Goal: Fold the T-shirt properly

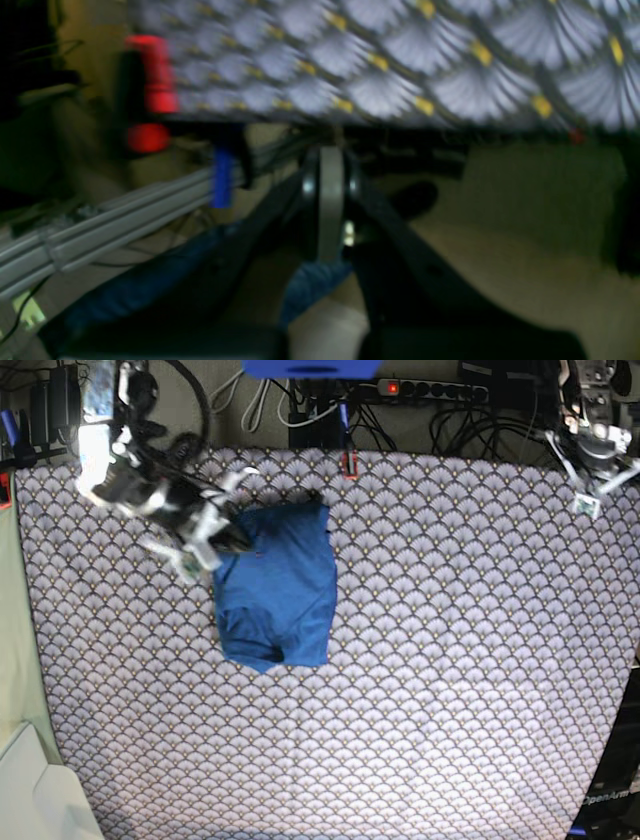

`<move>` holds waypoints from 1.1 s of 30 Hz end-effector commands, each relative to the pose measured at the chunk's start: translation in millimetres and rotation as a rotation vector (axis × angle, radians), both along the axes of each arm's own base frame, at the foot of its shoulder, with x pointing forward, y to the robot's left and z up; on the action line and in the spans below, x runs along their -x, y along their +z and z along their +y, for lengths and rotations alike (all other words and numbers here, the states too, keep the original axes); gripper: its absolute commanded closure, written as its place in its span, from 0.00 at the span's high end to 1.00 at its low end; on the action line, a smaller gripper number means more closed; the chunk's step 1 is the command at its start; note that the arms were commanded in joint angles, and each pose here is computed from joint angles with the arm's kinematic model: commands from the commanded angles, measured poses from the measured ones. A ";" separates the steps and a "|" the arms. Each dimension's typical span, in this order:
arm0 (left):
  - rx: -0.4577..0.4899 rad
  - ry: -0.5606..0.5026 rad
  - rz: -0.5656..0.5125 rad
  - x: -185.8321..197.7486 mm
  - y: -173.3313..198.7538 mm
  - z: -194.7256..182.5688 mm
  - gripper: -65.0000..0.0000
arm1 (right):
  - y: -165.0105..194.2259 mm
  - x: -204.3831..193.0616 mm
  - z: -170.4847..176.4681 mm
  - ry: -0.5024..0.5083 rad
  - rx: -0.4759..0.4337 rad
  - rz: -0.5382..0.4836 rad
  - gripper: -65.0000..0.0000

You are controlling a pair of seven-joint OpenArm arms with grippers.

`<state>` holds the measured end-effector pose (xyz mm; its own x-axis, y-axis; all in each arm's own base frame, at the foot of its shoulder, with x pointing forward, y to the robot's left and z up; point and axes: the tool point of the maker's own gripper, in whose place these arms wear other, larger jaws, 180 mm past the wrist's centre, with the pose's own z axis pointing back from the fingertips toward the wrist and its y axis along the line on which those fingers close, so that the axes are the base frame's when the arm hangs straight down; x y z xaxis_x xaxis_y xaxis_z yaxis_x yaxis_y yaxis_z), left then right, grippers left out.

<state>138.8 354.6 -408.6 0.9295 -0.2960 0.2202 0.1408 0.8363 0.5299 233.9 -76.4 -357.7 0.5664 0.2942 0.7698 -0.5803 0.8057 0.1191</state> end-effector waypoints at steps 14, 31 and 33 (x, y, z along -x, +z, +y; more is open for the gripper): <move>0.131 -0.136 0.063 19.6 -28.3 -33.7 0.01 | -15.5 112.7 -157.7 -0.460 0.200 0.175 0.00; 0.623 0.052 0.207 167.2 -135.5 -198.1 0.00 | -127.7 255.2 -172.4 -0.755 -0.003 0.516 0.00; 0.661 0.095 0.192 184.2 -152.0 -210.5 0.00 | -153.7 266.4 -167.5 -0.779 -0.054 0.565 0.00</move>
<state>-46.2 147.0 -563.7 0.9864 -0.0738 0.1465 0.0907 0.9895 -0.1124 -32.5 -243.8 -515.8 0.8765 -0.3598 0.3198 0.2828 0.9225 0.2629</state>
